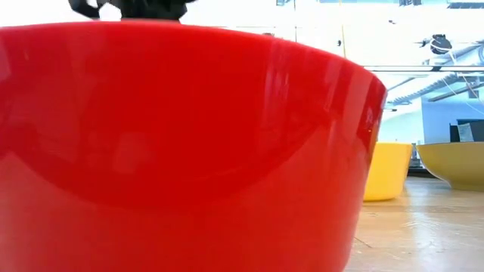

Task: Pick & Place Mini bowls
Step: Stack the white patterned bowl on top of the white patterned bowl on the shelf

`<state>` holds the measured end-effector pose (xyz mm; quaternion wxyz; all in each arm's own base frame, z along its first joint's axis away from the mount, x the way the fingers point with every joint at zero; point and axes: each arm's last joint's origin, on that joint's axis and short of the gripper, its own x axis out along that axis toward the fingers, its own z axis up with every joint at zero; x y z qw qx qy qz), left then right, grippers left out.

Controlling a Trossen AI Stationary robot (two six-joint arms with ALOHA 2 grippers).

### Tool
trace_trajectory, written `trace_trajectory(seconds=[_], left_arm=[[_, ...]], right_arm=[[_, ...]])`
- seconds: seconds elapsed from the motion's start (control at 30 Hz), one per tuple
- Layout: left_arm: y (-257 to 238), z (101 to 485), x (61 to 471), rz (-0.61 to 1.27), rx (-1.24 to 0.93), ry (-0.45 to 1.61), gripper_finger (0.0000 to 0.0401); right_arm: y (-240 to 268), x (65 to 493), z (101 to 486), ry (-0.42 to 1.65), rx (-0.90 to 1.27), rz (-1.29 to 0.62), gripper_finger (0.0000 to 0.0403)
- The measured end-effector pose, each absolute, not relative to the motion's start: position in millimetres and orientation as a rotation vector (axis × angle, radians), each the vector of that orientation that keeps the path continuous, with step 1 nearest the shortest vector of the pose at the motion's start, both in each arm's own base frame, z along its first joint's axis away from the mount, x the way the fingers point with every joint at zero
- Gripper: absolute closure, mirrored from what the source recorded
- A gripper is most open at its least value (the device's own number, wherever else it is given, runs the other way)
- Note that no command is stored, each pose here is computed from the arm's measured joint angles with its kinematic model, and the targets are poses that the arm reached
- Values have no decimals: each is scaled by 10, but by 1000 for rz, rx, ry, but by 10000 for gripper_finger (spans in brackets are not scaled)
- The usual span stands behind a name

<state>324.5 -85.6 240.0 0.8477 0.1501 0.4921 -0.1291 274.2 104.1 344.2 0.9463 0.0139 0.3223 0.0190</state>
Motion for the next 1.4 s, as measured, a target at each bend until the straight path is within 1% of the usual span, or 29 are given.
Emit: trace_trajectory(seconds=[0.17,0.43,0.57,0.77,0.83,0.9,1.03,1.07,1.23,1.3,1.4], left_arm=[[-806,2112,3416,-240,333,1090,270],[-686,1806,3583,-206,320,1138,270],[-612,1702,3644,-186,307,1148,270],[-517,1654,3687,-132,274,1150,271],[-499,1647,3679,-98,266,1163,279],[-496,1649,3680,-90,266,1162,301],[-510,1671,3664,-95,269,1164,376],[-510,1701,3659,-96,257,1157,385],[-501,1870,3566,-88,200,1156,385],[-495,2050,3503,-85,197,1114,391],[-466,2384,3348,-61,169,1048,389]], right_arm=[[994,2631,3491,679,31,29,224],[976,2587,3478,714,17,21,224],[972,2580,3470,724,13,19,226],[971,2576,3462,733,10,19,227],[971,2574,3460,736,10,20,229],[969,2569,3454,744,7,20,231],[965,2558,3443,760,2,18,230],[964,2556,3441,763,1,18,230],[962,2549,3433,774,-3,17,231],[961,2548,3432,775,-3,17,232],[960,2545,3429,779,-5,17,232]])
